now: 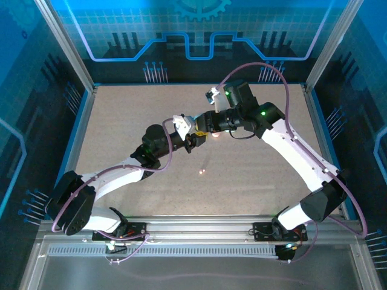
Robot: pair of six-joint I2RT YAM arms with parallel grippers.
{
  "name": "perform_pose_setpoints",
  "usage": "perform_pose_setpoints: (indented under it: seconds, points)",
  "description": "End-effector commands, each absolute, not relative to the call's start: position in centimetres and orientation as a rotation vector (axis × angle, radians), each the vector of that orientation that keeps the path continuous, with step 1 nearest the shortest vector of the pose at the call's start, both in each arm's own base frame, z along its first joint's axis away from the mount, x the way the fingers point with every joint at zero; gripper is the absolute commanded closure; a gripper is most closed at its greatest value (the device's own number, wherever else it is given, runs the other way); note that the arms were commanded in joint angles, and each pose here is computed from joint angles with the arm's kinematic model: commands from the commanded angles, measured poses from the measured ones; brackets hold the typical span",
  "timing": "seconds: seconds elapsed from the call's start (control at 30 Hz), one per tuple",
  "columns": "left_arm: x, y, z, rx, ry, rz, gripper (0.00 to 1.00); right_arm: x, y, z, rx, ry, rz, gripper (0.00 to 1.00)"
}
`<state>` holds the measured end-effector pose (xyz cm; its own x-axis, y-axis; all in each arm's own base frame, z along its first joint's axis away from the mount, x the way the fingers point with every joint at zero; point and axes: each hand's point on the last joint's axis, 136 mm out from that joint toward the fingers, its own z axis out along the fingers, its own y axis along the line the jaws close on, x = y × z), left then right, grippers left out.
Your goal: Insert the wireless bluetooth earbuds into the charging case
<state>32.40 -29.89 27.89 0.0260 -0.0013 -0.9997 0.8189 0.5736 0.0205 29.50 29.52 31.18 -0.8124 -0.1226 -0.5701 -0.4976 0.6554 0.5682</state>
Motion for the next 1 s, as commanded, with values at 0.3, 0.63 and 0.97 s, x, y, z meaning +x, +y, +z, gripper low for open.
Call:
perform_pose_setpoints:
  seconds: [0.3, 0.63, 0.97]
  points:
    - [32.0, -29.9, 30.9, 0.740, 1.321, -0.734, 0.66, 29.2, 28.7, 31.5, -0.470, 2.386, 0.958, 0.66]
    - [31.9, -29.8, 31.0, 0.739, 1.320, -0.732, 0.66, 29.0, 28.5, 32.7, -0.465, 2.343, 0.968, 0.63]
    - [31.7, -29.8, 31.0, 0.747, 1.310, -0.732, 0.66, 28.6, 26.5, 35.7, -0.424, 2.176, 0.930, 0.61]
